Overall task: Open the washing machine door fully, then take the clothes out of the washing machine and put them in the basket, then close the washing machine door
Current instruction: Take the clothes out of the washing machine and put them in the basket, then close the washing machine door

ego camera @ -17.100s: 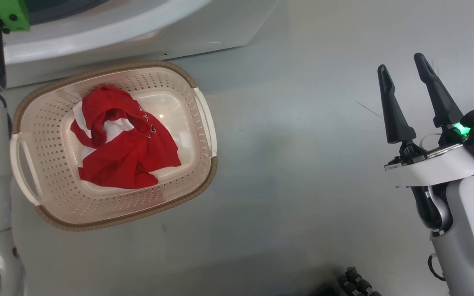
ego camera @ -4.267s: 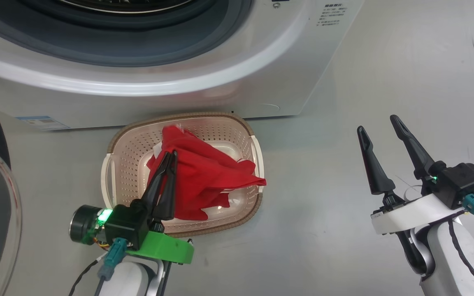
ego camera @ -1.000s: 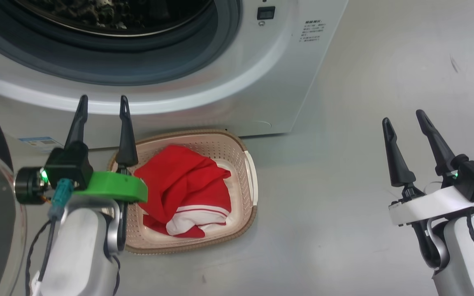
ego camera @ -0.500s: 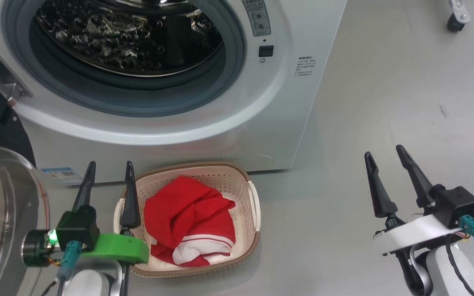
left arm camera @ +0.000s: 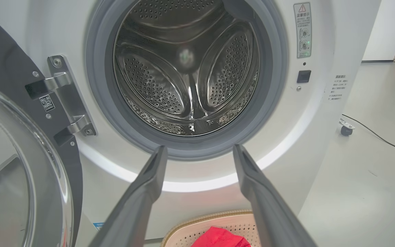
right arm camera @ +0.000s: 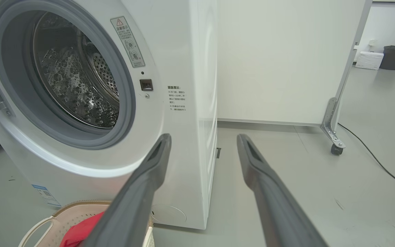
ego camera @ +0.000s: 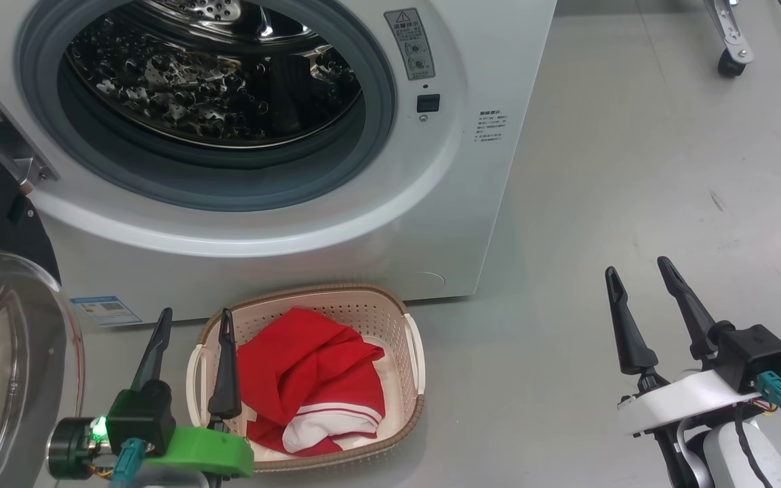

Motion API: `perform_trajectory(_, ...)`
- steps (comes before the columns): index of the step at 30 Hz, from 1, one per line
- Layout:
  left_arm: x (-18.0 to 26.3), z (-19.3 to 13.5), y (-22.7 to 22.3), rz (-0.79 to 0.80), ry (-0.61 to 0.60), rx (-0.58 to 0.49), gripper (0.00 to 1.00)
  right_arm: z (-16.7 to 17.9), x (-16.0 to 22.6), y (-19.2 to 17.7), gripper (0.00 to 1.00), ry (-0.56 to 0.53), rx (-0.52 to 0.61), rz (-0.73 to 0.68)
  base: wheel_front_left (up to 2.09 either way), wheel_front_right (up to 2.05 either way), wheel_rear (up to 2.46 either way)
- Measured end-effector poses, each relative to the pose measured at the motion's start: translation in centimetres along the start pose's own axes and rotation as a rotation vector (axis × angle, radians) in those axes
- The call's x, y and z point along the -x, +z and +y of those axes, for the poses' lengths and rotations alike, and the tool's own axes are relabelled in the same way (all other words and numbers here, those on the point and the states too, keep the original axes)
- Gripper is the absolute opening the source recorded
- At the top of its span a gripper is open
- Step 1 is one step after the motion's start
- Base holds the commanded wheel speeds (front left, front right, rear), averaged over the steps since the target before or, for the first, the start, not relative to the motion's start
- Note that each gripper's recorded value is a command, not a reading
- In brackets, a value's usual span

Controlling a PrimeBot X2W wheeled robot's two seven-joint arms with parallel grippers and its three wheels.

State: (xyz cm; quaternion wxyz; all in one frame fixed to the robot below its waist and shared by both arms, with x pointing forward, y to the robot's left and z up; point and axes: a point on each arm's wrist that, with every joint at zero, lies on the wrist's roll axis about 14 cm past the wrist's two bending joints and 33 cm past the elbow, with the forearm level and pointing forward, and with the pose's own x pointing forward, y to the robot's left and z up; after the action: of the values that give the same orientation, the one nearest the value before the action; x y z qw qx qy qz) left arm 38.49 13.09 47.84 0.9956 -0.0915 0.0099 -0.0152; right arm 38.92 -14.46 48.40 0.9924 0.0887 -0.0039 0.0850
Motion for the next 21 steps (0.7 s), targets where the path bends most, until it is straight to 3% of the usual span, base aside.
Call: perform_trajectory(21, 1.1, 0.1, 0.3, -0.008, -0.001, -0.022, 1.0, 0.1, 0.3, 0.3, 1.0, -0.003, 0.002, -0.008, 0.0, 0.0, 0.0)
